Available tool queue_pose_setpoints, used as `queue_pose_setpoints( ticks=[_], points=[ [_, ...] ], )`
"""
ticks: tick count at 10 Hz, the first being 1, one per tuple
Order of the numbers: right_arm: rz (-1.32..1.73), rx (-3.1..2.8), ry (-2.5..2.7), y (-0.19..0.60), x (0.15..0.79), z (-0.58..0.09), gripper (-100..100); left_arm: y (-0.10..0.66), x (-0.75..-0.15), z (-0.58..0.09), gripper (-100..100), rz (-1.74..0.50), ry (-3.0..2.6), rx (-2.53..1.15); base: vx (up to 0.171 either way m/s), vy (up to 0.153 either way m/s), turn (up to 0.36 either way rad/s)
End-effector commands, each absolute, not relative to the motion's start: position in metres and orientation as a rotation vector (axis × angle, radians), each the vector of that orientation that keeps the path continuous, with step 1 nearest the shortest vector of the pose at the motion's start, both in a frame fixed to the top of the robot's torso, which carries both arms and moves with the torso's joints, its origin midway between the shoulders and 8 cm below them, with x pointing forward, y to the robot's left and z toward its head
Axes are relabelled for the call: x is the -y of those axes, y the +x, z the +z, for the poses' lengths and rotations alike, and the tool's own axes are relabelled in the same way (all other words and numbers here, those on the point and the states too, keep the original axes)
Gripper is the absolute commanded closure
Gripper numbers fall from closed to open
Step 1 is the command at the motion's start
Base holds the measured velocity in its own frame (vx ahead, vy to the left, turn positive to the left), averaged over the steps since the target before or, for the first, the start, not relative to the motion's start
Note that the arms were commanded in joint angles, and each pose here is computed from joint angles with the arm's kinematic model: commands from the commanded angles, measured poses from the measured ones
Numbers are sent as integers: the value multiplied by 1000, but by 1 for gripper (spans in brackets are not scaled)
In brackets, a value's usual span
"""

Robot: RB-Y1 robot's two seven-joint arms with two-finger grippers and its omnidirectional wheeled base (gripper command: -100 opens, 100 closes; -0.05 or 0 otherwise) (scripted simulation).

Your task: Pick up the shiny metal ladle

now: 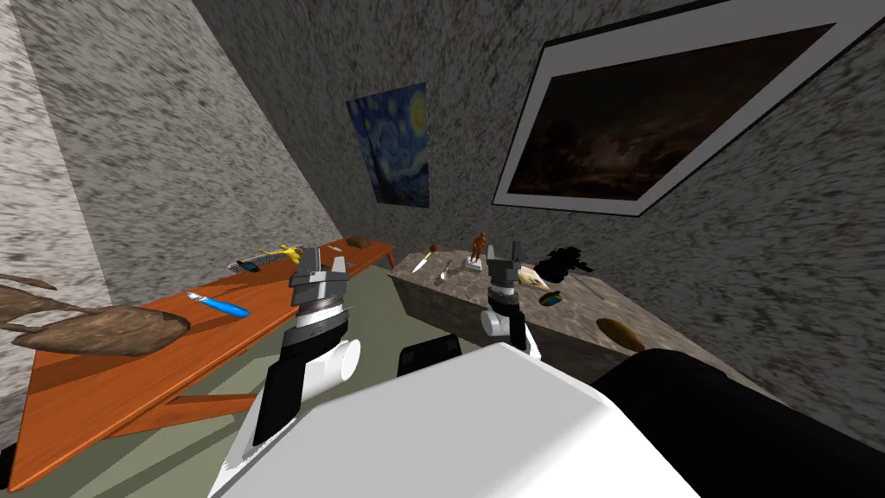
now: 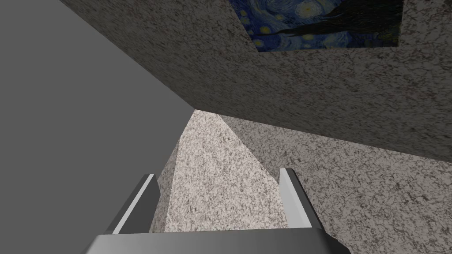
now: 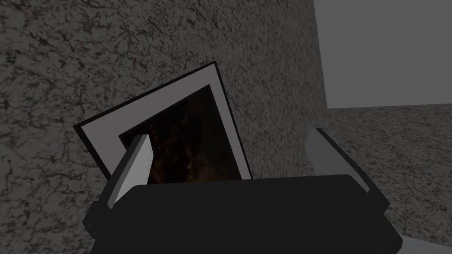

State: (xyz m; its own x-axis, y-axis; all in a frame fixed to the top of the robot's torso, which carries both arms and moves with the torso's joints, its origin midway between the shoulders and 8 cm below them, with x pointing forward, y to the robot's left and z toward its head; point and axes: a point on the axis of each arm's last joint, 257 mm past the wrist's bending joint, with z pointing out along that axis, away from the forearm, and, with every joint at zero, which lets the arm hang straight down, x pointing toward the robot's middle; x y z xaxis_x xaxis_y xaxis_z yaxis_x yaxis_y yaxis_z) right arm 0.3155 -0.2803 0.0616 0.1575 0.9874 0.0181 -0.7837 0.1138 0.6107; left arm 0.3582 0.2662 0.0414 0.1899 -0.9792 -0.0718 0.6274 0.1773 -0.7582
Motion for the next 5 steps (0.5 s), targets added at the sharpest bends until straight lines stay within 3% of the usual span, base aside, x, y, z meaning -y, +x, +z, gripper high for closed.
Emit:
queue_pose_setpoints(
  ticks=[1,5],
  points=[
    [1363,-491,503,322,265,62,-100,358,-266,41,0,-1256,-670,-646,-1,2,-51],
    [1345,-611,323,342,215,62,-100,358,-266,41,0,-1256,-670,-646,0,10,-62]
  ],
)
